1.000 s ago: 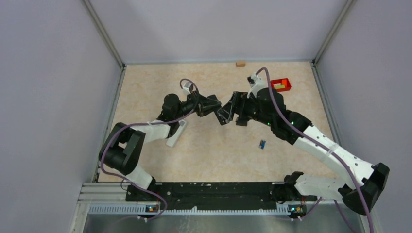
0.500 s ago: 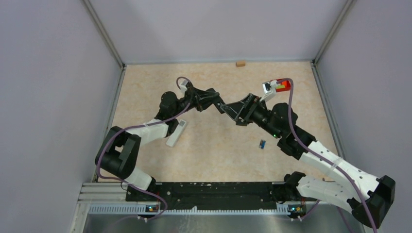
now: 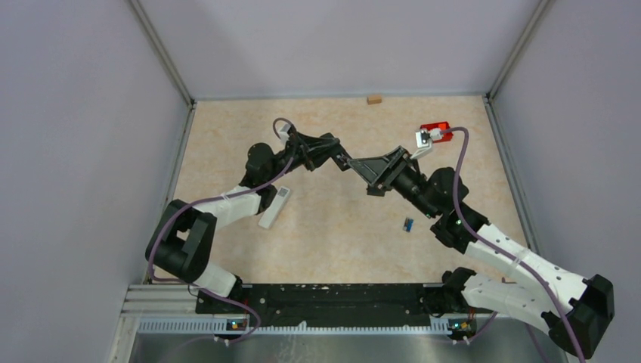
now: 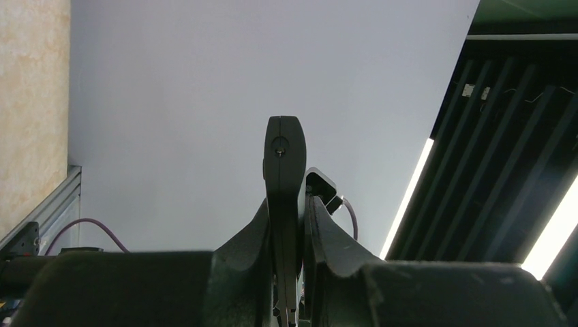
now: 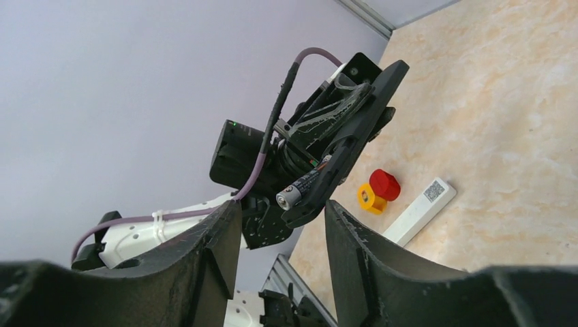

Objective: Load the batteries into the remote control
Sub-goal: Load the battery into the remote control.

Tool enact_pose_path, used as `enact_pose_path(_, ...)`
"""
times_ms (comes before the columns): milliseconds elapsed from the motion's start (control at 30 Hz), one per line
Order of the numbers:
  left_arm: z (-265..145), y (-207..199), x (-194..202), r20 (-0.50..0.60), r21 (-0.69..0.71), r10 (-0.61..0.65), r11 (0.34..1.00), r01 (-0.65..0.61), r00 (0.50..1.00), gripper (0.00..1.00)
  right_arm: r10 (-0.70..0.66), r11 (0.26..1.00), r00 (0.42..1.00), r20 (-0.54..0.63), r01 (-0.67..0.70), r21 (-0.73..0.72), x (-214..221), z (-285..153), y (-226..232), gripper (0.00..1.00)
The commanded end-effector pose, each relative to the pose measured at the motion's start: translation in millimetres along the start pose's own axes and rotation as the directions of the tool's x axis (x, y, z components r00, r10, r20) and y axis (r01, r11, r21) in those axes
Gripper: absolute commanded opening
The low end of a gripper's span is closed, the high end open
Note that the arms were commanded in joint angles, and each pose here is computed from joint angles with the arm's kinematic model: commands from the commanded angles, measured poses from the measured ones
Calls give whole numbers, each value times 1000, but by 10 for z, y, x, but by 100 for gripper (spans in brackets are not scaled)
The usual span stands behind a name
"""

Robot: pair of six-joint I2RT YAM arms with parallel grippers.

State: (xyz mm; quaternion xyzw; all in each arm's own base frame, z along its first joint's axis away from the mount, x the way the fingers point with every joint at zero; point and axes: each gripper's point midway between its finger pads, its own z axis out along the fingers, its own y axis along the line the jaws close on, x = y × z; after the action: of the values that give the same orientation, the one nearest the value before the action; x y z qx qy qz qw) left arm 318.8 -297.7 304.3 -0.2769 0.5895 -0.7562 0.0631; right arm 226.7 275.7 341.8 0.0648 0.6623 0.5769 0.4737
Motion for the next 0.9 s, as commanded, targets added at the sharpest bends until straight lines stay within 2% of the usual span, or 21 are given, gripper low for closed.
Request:
enact_pose_path(0,-20,-397,230,-51,115,72,991,-66,996,0,28,996,999,34,-25,-82,-98,-11,241,47)
enact_pose_path(267,-12,-446,279,-62,127,94,988,-85,994,0,43,999,999,31,-42,-20,-77,58,120,31)
enact_pose_path(567,-14,-454,293,-65,131,112,986,-103,992,0,41,999,999,34,-41,3,-88,73,91,30)
enact_pose_path(667,-14,-454,288,-58,129,121,985,-113,991,0,41,999,998,39,-40,-10,-97,46,112,35)
enact_pose_path(767,-11,-430,272,-51,124,124,985,-117,991,0,38,999,998,57,-36,-38,-122,-8,146,51)
enact_pose_path(867,-4,-422,263,-50,122,126,985,-119,991,0,31,999,998,63,-29,-38,-128,-41,135,55)
